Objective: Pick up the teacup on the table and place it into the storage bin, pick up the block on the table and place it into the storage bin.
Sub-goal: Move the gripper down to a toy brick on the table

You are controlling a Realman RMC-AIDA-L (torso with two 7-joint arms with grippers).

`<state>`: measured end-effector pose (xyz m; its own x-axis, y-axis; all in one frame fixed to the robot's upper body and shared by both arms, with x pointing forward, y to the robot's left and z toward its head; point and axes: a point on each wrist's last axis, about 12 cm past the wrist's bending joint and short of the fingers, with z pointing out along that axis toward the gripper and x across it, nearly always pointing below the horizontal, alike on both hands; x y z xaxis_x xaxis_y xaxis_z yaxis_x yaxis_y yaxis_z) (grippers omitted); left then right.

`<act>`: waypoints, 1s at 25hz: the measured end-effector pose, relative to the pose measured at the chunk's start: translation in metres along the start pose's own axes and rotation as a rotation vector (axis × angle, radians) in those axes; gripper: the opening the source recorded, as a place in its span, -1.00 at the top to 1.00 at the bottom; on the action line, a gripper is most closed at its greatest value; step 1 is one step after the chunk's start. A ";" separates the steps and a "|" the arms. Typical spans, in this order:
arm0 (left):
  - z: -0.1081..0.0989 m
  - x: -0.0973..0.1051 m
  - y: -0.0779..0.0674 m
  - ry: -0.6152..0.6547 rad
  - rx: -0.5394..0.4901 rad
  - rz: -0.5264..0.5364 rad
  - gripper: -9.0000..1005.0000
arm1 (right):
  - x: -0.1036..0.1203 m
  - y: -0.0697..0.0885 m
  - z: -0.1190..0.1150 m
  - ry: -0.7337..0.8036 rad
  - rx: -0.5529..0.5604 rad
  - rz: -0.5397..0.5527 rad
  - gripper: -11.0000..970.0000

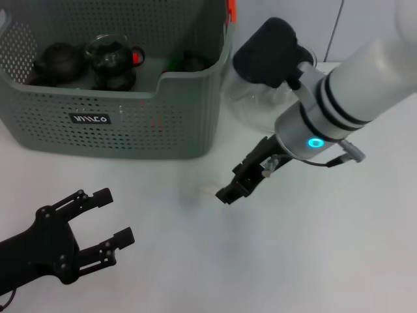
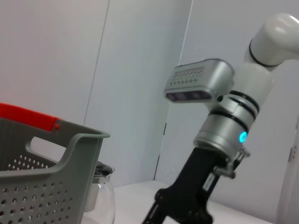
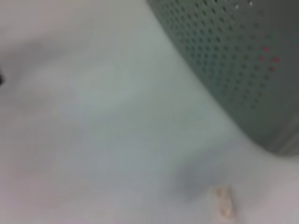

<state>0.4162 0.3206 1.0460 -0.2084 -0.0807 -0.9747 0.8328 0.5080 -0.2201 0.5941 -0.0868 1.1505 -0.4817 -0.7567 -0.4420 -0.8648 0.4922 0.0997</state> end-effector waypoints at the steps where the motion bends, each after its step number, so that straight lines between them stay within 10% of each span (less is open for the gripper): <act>1: 0.000 0.000 0.000 0.000 0.000 0.000 -0.64 | -0.001 0.000 0.003 -0.006 0.012 -0.006 -0.30; 9: 0.000 0.000 0.000 0.000 0.000 0.000 -0.64 | 0.000 0.012 0.030 -0.038 0.054 -0.164 -0.30; 25: 0.001 0.001 0.001 0.005 -0.008 -0.001 -0.64 | 0.009 0.003 0.051 -0.117 0.063 -0.072 -0.29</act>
<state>0.4169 0.3204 1.0450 -0.2115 -0.0768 -0.9744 0.8285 0.5148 -0.2204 0.5948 -0.0702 1.1012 -0.3954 -0.7375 -0.5475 -0.8840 0.4673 0.0090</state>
